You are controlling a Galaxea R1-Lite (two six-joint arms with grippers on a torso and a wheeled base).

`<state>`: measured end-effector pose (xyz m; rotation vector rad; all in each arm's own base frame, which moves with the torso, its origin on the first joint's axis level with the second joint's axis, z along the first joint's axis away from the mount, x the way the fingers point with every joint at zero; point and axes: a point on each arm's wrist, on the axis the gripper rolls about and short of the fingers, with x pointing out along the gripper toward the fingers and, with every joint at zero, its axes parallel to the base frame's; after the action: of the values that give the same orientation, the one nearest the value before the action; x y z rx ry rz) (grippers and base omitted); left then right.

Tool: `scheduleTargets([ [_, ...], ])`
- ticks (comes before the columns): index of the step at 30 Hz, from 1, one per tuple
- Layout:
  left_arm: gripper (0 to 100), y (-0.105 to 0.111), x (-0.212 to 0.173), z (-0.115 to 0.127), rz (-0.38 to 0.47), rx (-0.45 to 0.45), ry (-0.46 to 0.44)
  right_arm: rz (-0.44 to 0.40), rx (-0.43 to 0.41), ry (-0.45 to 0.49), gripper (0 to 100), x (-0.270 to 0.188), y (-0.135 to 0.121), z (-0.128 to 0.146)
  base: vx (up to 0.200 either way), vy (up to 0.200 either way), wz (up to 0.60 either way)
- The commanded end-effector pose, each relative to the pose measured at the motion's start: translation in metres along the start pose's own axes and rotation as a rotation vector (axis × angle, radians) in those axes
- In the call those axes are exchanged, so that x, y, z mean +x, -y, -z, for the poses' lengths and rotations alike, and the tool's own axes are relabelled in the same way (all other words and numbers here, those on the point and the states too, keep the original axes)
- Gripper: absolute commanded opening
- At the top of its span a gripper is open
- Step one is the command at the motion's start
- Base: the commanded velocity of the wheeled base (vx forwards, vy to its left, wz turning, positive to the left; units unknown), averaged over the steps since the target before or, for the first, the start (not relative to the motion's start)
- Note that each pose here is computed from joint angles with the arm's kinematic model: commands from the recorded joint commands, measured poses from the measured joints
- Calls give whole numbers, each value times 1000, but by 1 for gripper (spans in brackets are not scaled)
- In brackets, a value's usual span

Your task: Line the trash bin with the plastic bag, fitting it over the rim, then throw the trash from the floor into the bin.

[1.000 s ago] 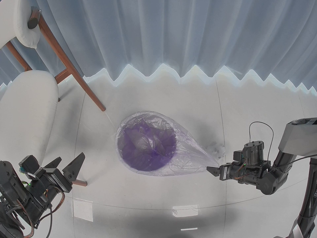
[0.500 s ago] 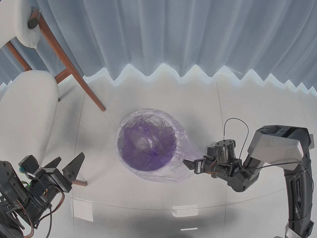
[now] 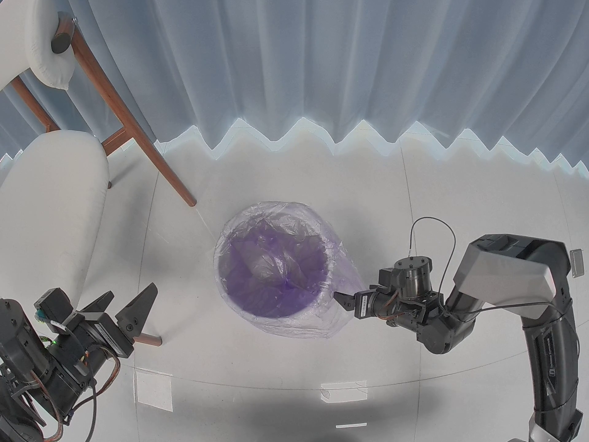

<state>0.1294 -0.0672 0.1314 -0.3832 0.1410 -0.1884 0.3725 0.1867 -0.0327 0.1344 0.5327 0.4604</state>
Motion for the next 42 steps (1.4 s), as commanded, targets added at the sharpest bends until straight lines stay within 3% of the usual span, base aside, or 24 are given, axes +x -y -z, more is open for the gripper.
scheduleTargets([
  [1,100,-3,-2,3,-11,1,-14,-32,79,18,100,-80,11,-33,0,0,0],
  [6,100,-3,-2,3,-11,-10,-14,132,95,-28,100,-114,69,-19,0,0,0],
  [10,100,-3,-2,4,-11,-14,-17,200,79,-16,100,-99,102,-20,0,0,0],
  [25,100,-5,-8,8,-44,-33,-58,309,121,-105,100,-14,156,-20,0,0,0],
  [34,100,-6,-10,6,-48,-66,-48,340,177,-264,100,17,180,-36,0,0,0],
  [41,100,-8,-14,6,-61,-84,-58,342,137,-278,100,42,199,-43,0,0,0],
  [42,100,-8,-14,6,-63,-85,-58,342,136,-288,0,44,200,-44,0,0,0],
])
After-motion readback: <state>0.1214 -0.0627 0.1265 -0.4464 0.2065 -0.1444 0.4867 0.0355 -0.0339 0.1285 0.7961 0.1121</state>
